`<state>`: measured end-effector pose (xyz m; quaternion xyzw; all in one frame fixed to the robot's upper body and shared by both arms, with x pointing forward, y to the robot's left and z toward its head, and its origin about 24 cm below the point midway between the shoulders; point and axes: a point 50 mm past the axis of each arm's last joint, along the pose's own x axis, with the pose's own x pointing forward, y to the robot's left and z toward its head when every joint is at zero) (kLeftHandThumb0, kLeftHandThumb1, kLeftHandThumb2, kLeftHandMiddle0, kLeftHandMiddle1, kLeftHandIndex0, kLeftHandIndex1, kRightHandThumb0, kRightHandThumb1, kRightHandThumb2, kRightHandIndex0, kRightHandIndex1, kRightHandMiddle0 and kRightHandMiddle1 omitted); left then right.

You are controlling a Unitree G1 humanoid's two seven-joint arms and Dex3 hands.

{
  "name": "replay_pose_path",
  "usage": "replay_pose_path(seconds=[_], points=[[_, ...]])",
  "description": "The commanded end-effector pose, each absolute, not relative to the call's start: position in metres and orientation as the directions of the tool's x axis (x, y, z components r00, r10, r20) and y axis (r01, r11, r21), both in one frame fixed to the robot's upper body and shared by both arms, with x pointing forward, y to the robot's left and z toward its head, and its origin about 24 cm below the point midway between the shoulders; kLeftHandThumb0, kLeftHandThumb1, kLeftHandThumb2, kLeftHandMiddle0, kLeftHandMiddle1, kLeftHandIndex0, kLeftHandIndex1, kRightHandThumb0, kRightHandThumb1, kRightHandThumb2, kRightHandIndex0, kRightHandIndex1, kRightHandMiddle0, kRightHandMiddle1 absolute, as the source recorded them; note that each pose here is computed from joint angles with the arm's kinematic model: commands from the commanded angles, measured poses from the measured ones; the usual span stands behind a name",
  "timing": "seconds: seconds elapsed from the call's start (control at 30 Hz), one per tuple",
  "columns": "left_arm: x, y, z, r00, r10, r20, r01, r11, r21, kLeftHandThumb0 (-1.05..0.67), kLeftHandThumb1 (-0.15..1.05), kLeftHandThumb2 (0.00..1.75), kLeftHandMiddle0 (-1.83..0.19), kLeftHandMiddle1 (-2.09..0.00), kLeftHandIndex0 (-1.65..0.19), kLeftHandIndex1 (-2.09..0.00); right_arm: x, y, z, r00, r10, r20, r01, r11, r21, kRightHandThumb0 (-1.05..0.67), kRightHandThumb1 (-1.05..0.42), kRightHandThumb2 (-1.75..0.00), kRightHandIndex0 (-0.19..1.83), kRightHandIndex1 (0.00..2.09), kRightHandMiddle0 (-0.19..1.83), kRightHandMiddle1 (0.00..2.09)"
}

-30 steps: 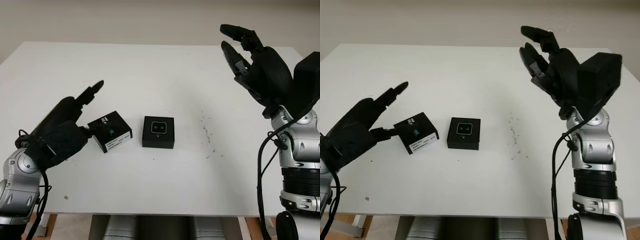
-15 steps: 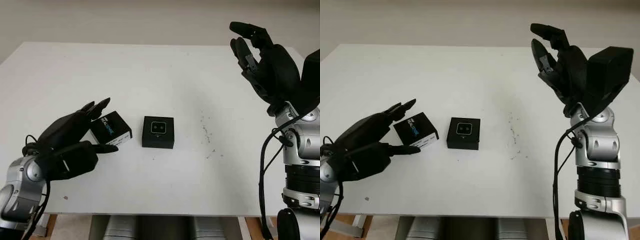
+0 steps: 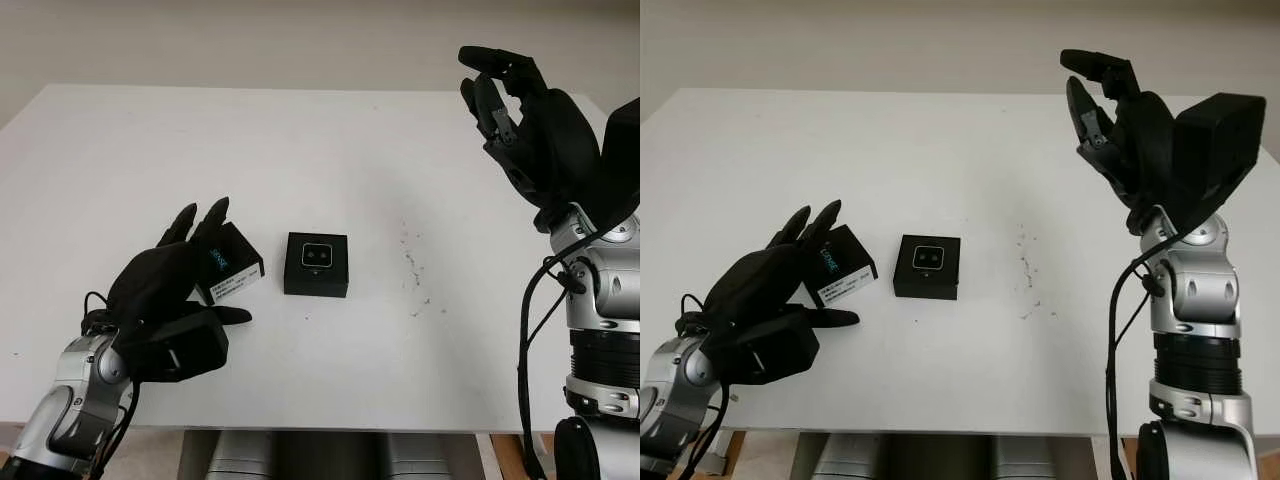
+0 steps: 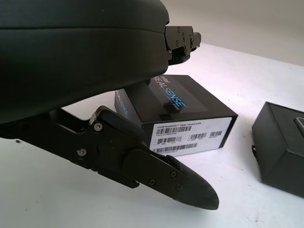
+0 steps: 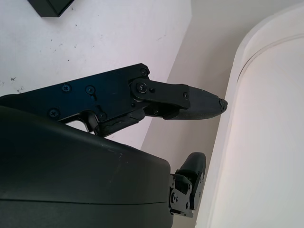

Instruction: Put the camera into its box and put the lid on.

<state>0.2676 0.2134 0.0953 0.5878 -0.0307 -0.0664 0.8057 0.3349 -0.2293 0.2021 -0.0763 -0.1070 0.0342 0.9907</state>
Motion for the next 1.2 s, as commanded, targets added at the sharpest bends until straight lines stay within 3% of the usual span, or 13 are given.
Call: replay_pose_path(seconds=[0.0,0.43,0.67,0.8,0.93,1.13,1.17], points=[[0.266,0.211,0.09,0.989,-0.15,-0.014,0.056,0.284,0.957,-0.71,0.86,0.04,0.16,-0.04,0.09,-0.08,0.333,-0.23,0.205,0.973,0.079,0.218,-0.044,0.987,-0.158,-0.6,-1.05,-0.52,0.12,0.06,-0.19,1.02],[0.268,0.211,0.092,0.988,-0.157,-0.011,0.057,0.289,0.956,-0.42,0.86,0.05,-0.07,-0.11,-0.25,-0.15,0.332,-0.229,0.206,0.973,0.042,0.227,0.004,0.98,-0.201,-0.61,-1.05,-0.44,0.17,0.09,-0.19,1.11],[0.269,0.21,0.087,0.988,-0.15,-0.029,0.08,0.344,0.936,-0.35,0.88,0.06,-0.23,-0.18,-0.36,-0.18,0.331,-0.229,0.209,0.973,0.026,0.23,0.024,0.977,-0.212,-0.56,-1.05,-0.46,0.18,0.1,-0.19,1.07],[0.27,0.21,0.085,0.988,-0.154,-0.002,0.053,0.328,0.943,-0.29,0.91,0.06,-0.3,-0.25,-0.43,-0.23,0.33,-0.228,0.21,0.973,0.008,0.23,0.039,0.979,-0.201,-0.54,-1.05,-0.46,0.2,0.11,-0.19,1.19],[0.273,0.211,0.081,0.983,-0.168,0.07,-0.015,0.309,0.951,-0.11,0.94,0.05,-0.3,-0.85,-0.34,-0.84,0.329,-0.228,0.211,0.974,0.005,0.225,0.039,0.982,-0.187,-0.53,-1.05,-0.48,0.2,0.11,-0.19,1.18],[0.274,0.212,0.079,0.96,-0.199,0.196,-0.123,0.33,0.936,-0.09,0.99,0.06,-0.33,-1.39,-0.34,-1.27,0.329,-0.226,0.209,0.975,0.044,0.217,-0.005,0.984,-0.177,-0.55,-1.05,-0.48,0.18,0.1,-0.19,1.03],[0.274,0.213,0.08,0.958,-0.202,0.205,-0.13,0.331,0.935,-0.1,1.0,0.06,-0.3,-1.48,-0.31,-1.34,0.329,-0.225,0.208,0.975,0.072,0.21,-0.034,0.984,-0.177,-0.57,-1.05,-0.54,0.11,0.06,-0.19,0.83]])
